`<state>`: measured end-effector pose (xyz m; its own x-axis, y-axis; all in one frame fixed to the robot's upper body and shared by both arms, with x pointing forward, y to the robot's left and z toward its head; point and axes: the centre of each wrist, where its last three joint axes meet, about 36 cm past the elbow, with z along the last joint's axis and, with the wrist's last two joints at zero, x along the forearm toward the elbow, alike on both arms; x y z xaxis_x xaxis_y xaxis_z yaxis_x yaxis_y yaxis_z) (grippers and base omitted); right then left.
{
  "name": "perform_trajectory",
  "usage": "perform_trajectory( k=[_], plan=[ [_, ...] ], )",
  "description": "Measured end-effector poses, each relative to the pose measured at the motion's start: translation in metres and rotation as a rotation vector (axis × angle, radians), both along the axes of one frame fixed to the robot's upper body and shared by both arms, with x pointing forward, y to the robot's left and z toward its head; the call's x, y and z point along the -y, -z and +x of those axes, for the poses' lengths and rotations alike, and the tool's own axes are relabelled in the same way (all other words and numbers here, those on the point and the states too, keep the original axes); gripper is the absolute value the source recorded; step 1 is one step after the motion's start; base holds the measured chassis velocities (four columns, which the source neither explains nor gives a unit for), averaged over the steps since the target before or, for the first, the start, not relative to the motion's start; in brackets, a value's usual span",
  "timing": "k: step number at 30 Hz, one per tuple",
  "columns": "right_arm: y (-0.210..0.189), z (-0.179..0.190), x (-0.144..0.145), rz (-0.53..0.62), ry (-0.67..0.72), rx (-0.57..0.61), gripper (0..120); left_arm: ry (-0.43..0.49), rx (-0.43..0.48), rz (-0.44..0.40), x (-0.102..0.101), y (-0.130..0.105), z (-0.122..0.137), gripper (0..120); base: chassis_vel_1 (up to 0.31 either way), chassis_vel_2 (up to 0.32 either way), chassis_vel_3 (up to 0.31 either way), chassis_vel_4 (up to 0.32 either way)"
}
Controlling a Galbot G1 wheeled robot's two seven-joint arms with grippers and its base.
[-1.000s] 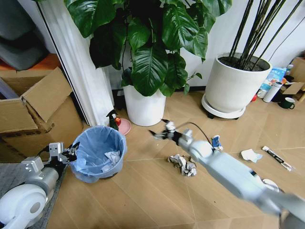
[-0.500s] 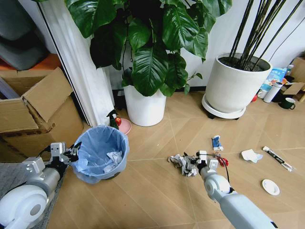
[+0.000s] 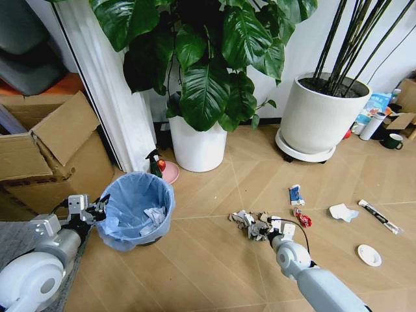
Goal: Pick up the trash bin and place the garbage on the floor into it.
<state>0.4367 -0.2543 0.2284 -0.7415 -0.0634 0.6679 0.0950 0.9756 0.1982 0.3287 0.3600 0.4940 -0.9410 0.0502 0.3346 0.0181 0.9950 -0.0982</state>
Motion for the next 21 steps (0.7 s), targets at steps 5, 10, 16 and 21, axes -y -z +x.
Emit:
perform_trajectory(
  k=[5, 10, 16, 21],
  plan=[
    [0.02, 0.011, -0.006, -0.041, -0.015, -0.043, 100, -0.007, 0.002, -0.003, 0.0, 0.0, 0.0, 0, 0.0, 0.0, 0.0, 0.0],
    [0.028, 0.018, -0.013, -0.045, -0.035, -0.052, 87, -0.011, 0.002, -0.005, 0.0, 0.0, 0.0, 0, 0.0, 0.0, 0.0, 0.0],
    [0.035, 0.031, -0.025, -0.05, -0.052, -0.043, 60, -0.018, 0.001, -0.002, -0.003, 0.001, 0.0, 0, 0.0, 0.0, 0.0, 0.0],
    [0.034, 0.036, -0.023, -0.053, -0.062, -0.038, 37, -0.024, -0.001, -0.003, -0.004, 0.003, 0.002, 0, 0.0, 0.0, 0.0, 0.0]
  ],
)
